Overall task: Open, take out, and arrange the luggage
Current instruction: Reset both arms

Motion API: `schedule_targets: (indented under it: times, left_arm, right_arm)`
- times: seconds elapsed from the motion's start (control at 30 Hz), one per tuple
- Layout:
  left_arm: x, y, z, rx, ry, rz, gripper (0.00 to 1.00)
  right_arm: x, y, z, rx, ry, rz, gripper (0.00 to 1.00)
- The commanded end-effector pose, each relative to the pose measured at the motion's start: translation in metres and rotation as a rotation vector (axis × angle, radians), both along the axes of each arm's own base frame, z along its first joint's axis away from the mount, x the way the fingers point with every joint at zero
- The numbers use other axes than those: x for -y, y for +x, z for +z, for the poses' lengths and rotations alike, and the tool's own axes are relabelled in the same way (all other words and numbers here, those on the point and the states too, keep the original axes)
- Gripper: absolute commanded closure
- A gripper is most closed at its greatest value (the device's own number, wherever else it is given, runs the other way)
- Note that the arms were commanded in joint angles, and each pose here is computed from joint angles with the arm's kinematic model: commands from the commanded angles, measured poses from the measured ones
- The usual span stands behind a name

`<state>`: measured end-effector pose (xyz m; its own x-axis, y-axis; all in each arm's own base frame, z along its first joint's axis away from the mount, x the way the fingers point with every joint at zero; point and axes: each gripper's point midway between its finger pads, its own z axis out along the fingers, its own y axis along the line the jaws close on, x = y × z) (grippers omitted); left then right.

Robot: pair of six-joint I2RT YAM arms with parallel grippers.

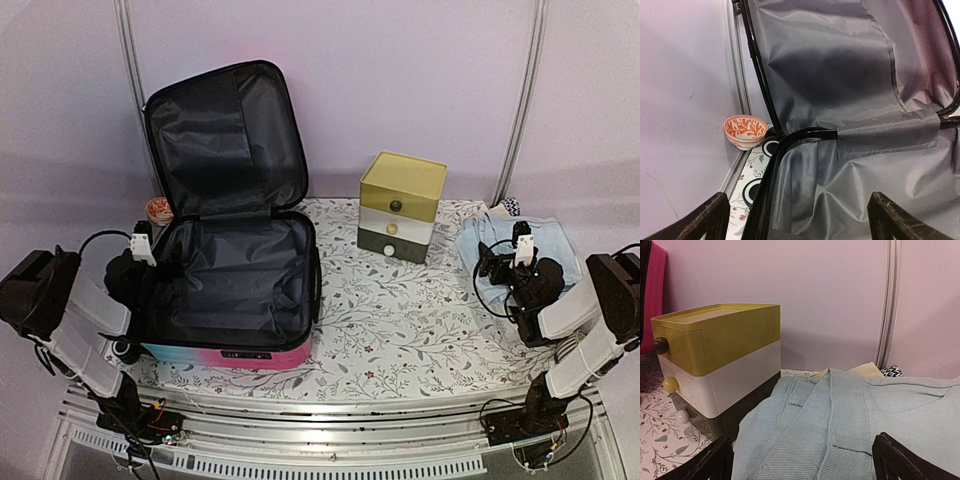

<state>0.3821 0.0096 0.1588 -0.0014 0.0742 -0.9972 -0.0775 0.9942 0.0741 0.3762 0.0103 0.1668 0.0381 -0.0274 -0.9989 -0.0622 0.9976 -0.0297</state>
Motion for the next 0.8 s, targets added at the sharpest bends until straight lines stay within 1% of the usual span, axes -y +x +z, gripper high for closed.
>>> schedule_targets:
  times: [0.0,0.77]
  left_arm:
    - [-0.0028,0.0010,-0.0028,-0.010,-0.005,0.010,0.02]
    - [-0.0029,0.0009,-0.0030,-0.011,-0.005,0.010,0.02]
  right_arm:
    - [0.0065,0.0049,-0.0114,-0.050,0.018,-0.029,0.01]
    - [0.0055,0.0054,-0.0112,-0.053,0.020,-0.024,0.01]
